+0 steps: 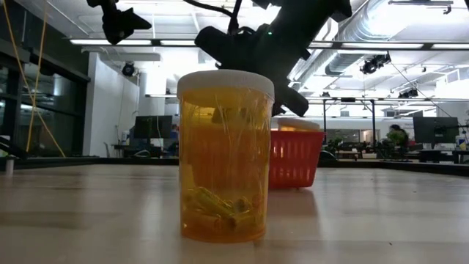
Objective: Pick and place pill bottles into a basket
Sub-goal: Put the white pill bottle into the red basket, then put the orange pill bottle into the red basket
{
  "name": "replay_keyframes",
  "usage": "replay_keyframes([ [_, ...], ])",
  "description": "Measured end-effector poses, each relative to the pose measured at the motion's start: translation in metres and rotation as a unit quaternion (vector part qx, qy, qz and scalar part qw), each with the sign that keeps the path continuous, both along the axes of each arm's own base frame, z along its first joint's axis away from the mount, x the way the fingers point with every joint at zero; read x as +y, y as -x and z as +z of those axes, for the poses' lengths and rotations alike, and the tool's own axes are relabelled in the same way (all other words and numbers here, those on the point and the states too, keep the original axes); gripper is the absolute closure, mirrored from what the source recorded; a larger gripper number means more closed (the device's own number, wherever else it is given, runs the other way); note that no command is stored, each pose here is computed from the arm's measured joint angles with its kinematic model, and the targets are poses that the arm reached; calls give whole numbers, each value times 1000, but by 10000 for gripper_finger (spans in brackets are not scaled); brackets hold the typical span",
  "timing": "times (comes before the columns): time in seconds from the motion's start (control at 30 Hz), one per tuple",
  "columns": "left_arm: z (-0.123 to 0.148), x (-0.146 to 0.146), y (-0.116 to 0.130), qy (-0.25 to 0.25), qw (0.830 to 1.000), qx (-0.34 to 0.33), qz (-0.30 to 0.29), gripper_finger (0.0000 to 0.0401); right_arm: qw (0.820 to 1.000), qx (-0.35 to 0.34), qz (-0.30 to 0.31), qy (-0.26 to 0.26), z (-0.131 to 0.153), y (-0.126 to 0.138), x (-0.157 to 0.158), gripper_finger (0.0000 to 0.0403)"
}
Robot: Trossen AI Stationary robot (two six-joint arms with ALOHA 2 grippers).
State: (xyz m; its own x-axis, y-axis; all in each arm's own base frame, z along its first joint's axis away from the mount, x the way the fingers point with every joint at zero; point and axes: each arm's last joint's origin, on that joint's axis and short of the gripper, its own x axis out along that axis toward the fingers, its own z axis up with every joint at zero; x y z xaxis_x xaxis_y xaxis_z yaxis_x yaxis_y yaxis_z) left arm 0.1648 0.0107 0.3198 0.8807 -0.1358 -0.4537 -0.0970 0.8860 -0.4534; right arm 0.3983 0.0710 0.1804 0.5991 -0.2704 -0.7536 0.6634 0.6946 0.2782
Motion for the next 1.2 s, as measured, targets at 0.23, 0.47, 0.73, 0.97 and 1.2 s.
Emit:
replay_keyframes([
  [0.23,0,0,0,-10,1000,-1,1,76,1000,2,12,-22,0,-1,-1,186],
  [0.47,0,1,0,-17,1000,-1,5,76,999,7,24,-36,0,-2,-6,154],
  [0.73,-1,1,0,-18,1000,2,7,76,999,-11,33,-19,20,0,-21,147],
  [0.97,-4,1,2,-17,1000,19,9,75,993,-21,79,-87,31,2,-25,147],
  [1.2,-5,1,2,-22,999,26,12,75,983,-28,120,-136,52,12,-10,147],
])
